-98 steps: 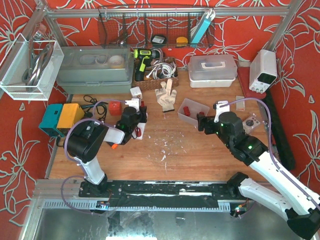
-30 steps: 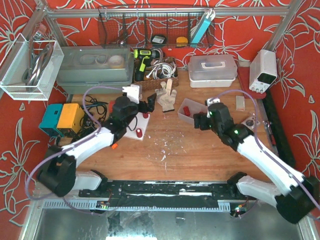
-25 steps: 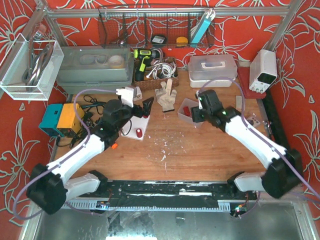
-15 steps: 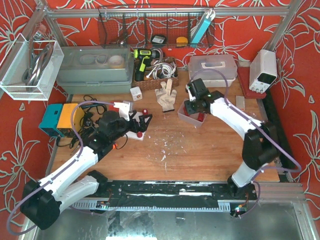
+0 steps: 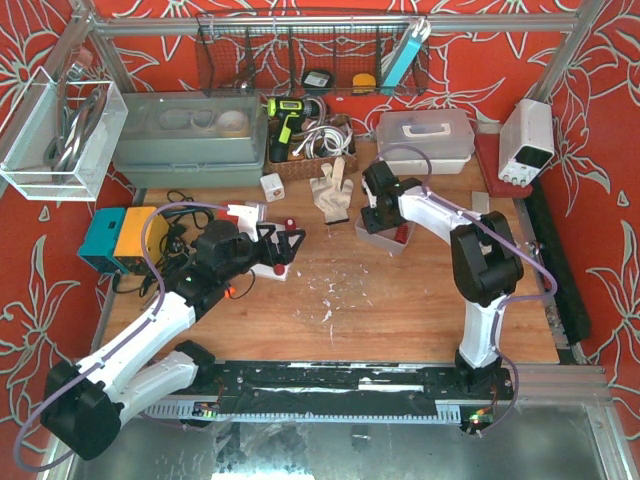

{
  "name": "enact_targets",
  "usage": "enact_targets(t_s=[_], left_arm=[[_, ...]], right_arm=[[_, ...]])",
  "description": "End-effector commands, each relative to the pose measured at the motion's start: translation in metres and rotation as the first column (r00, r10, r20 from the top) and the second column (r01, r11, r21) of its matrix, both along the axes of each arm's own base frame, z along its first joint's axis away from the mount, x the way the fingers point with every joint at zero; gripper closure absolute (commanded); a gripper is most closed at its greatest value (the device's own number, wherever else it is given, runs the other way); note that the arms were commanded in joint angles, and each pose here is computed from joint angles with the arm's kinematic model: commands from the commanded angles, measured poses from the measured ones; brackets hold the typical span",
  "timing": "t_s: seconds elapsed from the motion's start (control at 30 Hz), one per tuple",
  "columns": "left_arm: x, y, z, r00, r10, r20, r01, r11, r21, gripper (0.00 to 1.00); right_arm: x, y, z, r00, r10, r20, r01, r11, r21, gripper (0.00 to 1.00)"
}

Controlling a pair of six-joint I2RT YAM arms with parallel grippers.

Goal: Install the large spring

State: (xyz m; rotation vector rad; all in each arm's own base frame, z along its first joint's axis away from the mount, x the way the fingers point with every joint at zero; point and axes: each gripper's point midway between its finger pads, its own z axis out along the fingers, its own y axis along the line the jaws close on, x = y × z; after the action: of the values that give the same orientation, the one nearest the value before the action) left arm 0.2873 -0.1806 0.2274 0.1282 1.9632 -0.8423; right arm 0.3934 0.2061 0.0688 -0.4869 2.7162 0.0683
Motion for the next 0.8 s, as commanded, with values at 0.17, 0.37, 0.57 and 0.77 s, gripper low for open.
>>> enact_targets(t_s=[0.17, 0.37, 0.57, 0.77], left_arm=[[0.008, 0.011, 0.009, 0.998, 0.065, 0.006, -0.065, 0.998, 0.0, 0.0], [0.014, 0.015, 0.004, 0.995, 0.097, -0.021, -0.096, 0.995, 0.011, 0.0], [0.021, 0.027, -0.002, 0.984, 0.172, -0.044, -0.17, 0.985, 0.036, 0.0], [0.026, 0.033, -0.009, 0.975, 0.204, -0.083, -0.201, 0.978, 0.051, 0.0]], right_arm=[[0.006, 0.0, -0.026, 0.998, 0.005, -0.06, -0.007, 0.999, -0.036, 0.55], [0.006, 0.001, -0.036, 0.996, -0.001, -0.084, -0.002, 0.999, -0.036, 0.58], [0.009, -0.002, -0.037, 0.997, 0.001, -0.082, -0.005, 0.999, -0.051, 0.77], [0.015, -0.002, -0.012, 0.999, 0.036, -0.012, -0.037, 0.998, -0.041, 0.92]])
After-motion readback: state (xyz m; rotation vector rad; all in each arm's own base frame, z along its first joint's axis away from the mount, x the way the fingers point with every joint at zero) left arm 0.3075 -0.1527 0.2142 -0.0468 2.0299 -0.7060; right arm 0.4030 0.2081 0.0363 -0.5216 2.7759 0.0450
